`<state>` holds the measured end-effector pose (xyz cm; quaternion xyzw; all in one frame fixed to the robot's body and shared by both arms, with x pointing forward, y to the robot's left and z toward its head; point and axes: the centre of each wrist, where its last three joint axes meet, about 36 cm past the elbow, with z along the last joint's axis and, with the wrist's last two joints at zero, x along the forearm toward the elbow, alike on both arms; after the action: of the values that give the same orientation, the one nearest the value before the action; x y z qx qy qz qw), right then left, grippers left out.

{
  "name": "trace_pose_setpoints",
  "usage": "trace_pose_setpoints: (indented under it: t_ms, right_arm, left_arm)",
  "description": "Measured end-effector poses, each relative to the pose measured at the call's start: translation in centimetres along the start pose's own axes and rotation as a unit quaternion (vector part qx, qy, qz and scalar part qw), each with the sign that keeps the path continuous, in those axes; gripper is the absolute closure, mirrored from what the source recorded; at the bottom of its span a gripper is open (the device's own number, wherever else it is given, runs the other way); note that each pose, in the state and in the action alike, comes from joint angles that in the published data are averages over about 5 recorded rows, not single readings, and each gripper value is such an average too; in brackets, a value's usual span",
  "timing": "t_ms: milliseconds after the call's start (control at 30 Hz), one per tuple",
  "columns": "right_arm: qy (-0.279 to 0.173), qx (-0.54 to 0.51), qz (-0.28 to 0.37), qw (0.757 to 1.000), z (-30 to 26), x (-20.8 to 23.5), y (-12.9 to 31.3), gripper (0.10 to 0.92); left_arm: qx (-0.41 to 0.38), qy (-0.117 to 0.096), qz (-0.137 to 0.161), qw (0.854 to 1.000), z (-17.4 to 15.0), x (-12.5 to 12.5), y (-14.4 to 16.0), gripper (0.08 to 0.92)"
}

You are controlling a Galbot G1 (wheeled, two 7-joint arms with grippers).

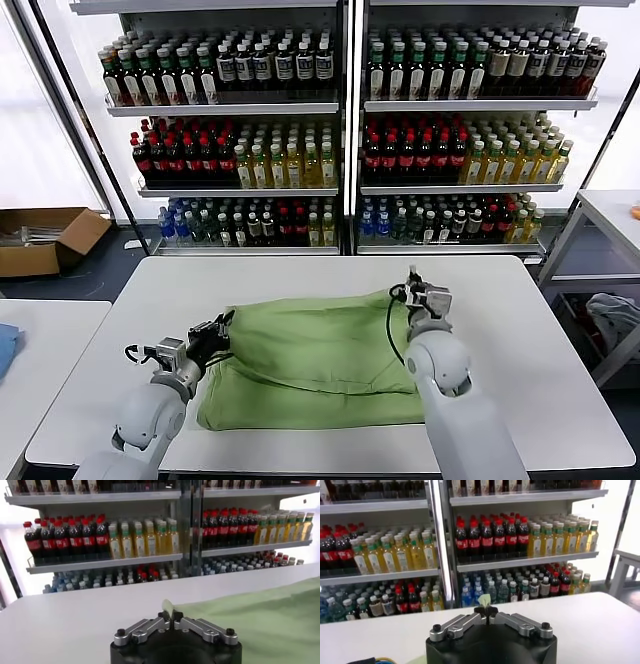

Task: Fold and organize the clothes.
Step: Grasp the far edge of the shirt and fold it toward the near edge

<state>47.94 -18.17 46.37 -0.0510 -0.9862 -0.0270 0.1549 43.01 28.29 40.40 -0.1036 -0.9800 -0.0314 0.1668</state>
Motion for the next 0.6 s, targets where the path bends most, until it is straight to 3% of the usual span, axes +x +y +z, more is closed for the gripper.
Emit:
trace_pose_setpoints:
  t_ms: [600]
  right_arm:
    - [0.031,-0.016,0.031,0.999,4.4,8.8,-4.3,0.916]
  left_arm:
    - [-0.012,-0.009,0.002,1.000,1.7,3.7,-1.3,0.903]
